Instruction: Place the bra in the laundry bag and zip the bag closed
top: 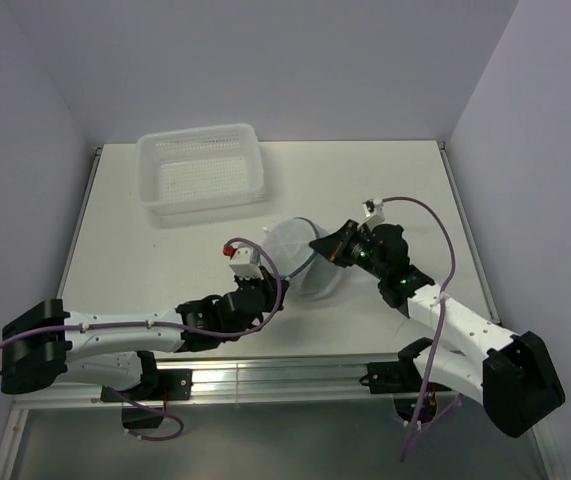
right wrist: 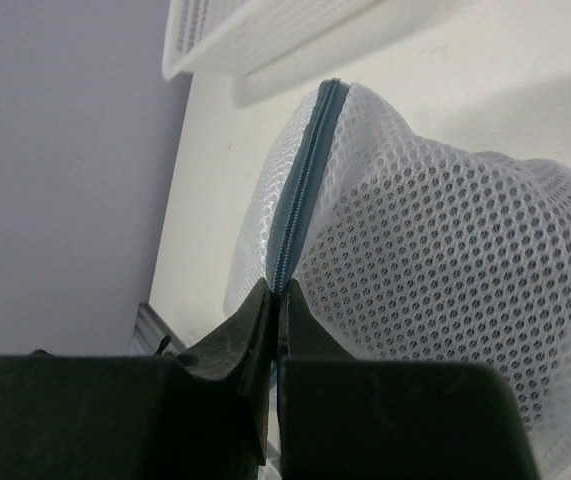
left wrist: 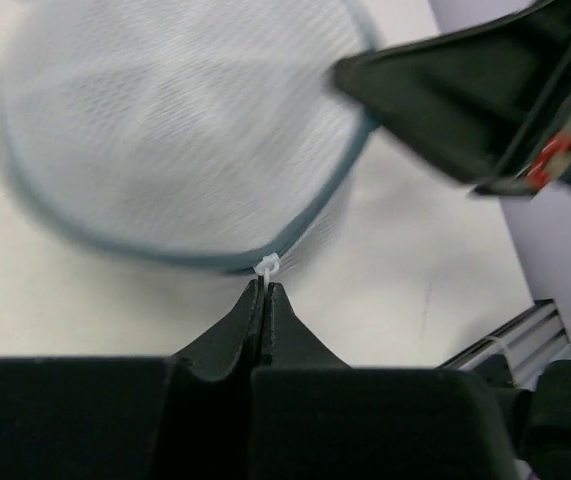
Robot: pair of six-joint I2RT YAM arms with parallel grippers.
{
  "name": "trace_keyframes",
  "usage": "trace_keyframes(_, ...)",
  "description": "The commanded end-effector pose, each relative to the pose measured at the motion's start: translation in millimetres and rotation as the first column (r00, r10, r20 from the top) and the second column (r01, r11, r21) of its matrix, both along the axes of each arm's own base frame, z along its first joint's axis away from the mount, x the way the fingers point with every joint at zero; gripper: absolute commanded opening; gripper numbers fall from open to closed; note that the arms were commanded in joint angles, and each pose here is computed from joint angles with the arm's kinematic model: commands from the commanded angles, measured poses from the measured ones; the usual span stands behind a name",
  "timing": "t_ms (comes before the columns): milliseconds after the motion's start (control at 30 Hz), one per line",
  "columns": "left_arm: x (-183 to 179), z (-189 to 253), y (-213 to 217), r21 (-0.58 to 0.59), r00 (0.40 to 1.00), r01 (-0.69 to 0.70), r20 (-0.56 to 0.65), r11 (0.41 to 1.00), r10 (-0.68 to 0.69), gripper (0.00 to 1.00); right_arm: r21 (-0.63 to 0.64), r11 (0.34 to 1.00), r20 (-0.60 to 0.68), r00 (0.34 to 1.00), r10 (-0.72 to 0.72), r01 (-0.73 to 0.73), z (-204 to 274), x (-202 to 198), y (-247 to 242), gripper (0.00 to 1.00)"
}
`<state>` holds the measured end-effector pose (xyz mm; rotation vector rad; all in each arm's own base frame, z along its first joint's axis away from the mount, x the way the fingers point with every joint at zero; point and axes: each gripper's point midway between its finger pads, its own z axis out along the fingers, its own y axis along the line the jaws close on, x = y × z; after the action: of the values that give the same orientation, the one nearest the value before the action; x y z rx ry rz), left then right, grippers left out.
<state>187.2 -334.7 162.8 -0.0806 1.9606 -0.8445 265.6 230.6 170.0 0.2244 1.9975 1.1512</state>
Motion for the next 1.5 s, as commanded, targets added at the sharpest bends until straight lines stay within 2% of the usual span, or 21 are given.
trace_keyframes(0, -1, -21, 34, 0.065, 0.997, -0.068, -0.020, 0.996, 0.069, 0.00, 0.011, 0.999, 0.101, 0.994, -0.037, 0.036, 36, 28, -25, 0.00)
trace_keyframes(133, 0, -19, 69, 0.070, 0.990, -0.141, -0.014, 0.987, 0.143, 0.00, -0.017, 0.999, 0.097, 0.994, -0.049, 0.051, 35, 44, -45, 0.00)
trace_keyframes(167, -1, -24, 79, 0.105, 0.987, -0.158, -0.016, 0.982, 0.160, 0.00, -0.023, 0.998, 0.095, 0.994, -0.059, 0.062, 33, 47, -47, 0.00)
trace_keyframes(267, 0, -11, 90, 0.072, 0.983, -0.182, 0.005, 0.981, 0.182, 0.00, -0.030, 0.999, 0.073, 0.996, -0.042, 0.044, 29, 50, -46, 0.02)
trace_keyframes(300, 1, -5, 89, 0.065, 0.984, -0.177, 0.019, 0.982, 0.176, 0.00, -0.025, 0.999, 0.079, 0.996, -0.034, 0.036, 30, 48, -42, 0.14)
trace_keyframes(333, 1, -1, 85, 0.054, 0.986, -0.166, 0.023, 0.985, 0.165, 0.00, -0.025, 0.999, 0.083, 0.996, -0.029, 0.031, 32, 45, -40, 0.48)
trace_keyframes(367, 1, 3, 82, 0.046, 0.987, -0.160, 0.027, 0.986, 0.159, 0.00, -0.032, 0.999, 0.084, 0.996, -0.024, 0.027, 33, 41, -37, 0.63)
trace_keyframes(400, 2, 12, 74, 0.024, 0.989, -0.146, 0.037, 0.989, 0.145, 0.00, -0.051, 0.998, 0.074, 0.997, -0.025, 0.028, 28, 34, -33, 0.84)
trace_keyframes(467, 2, 15, 58, 0.008, 0.993, -0.115, 0.039, 0.993, 0.115, 0.00, -0.046, 0.998, 0.103, 0.994, -0.026, 0.031, 38, 22, -31, 0.91)
trace_keyframes(600, 5, 27, 27, -0.039, 0.996, -0.073, 0.052, 0.997, 0.075, 0.00, -0.040, 0.998, 0.084, 0.996, -0.036, 0.040, 27, -7, -22, 0.92)
trace_keyframes(733, 5, 33, 0, -0.074, 0.997, -0.029, 0.066, 0.997, 0.034, 0.00, 0.036, 0.999, 0.034, 0.999, 0.032, -0.033, 16, -36, 4, 0.91)
trace_keyframes(1033, -1, 41, -18, -0.100, 0.997, 0.025, 0.069, 0.995, -0.018, 0.00, 0.062, 0.998, -0.003, 1.000, 0.023, -0.023, 6, -43, 20, 0.78)
trace_keyframes(1133, -6, 37, -20, -0.094, 0.997, 0.044, 0.064, 0.995, -0.038, 0.00, 0.066, 0.998, 0.016, 1.000, 0.011, -0.012, 13, -35, 23, 0.52)
trace_keyframes(1167, -8, 32, -19, -0.083, 0.998, 0.044, 0.058, 0.996, -0.039, 0.00, 0.063, 0.998, 0.027, 1.000, -0.007, 0.005, 15, -30, 23, 0.37)
trace_keyframes(1233, -8, 27, -13, -0.068, 0.998, 0.037, 0.051, 0.997, -0.033, 0.00, 0.059, 0.998, 0.041, 0.999, -0.028, 0.026, 21, -23, 22, 0.31)
trace_keyframes(1267, -9, 25, -8, -0.059, 0.999, 0.031, 0.046, 0.998, -0.028, 0.00, 0.051, 0.998, 0.046, 0.998, -0.037, 0.034, 21, -21, 22, 0.18)
trace_keyframes(1333, -9, 15, 3, -0.030, 0.999, 0.009, 0.035, 1.000, -0.007, 0.00, 0.044, 0.998, 0.059, 0.997, -0.052, 0.050, 24, -18, 20, 0.07)
trace_keyframes(1467, -9, -3, 31, 0.026, 0.999, -0.046, 0.012, 0.999, 0.045, 0.00, -0.013, 0.997, 0.075, 0.994, -0.078, 0.079, 17, -3, 0, 0.00)
